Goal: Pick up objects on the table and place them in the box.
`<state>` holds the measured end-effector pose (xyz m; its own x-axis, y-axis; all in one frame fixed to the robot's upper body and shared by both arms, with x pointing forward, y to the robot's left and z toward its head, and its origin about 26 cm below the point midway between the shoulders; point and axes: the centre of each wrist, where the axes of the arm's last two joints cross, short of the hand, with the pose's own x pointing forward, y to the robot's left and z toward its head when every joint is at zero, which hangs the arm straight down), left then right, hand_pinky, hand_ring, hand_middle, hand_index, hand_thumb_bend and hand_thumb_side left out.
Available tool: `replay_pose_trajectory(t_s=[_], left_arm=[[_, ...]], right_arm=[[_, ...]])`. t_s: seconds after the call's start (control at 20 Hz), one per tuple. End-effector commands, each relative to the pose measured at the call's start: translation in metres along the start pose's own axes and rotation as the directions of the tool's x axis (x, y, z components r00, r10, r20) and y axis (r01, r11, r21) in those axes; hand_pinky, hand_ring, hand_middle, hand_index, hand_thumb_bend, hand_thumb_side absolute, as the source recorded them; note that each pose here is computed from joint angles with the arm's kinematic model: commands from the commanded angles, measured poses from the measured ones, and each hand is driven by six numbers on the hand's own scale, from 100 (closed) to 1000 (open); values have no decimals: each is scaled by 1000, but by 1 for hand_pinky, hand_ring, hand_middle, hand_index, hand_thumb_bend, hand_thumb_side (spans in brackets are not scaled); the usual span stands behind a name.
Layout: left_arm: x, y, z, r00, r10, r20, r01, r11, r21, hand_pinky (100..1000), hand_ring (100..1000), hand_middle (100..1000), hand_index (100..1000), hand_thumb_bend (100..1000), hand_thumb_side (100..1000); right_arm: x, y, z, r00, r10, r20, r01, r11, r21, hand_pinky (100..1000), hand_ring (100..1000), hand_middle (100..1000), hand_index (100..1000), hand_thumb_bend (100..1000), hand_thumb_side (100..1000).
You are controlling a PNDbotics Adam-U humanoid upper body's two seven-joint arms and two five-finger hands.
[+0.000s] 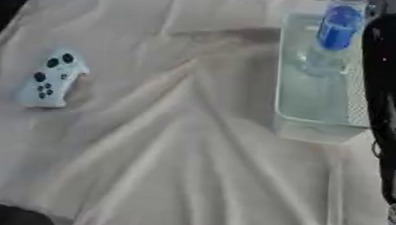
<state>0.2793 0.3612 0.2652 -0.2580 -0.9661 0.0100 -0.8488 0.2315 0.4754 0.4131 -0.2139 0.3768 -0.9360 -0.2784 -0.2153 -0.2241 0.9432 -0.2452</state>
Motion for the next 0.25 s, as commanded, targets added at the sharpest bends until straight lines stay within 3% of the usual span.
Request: replay_pose_trajectory(t_s=[0.05, 0.25], left_arm=[[7, -1, -3, 993, 94, 68, -107, 968, 225, 716, 833, 1000, 956, 963, 864], [14, -13, 9, 981, 172, 94, -193, 936, 296, 703, 825, 1000, 952, 932, 879]], right_arm=[[2, -3, -11, 996, 14, 90, -21, 997, 71, 694, 798, 853, 875, 100, 1000], [4, -3, -20, 993, 11, 118, -20, 997, 72, 690, 795, 849, 871, 100, 1000]])
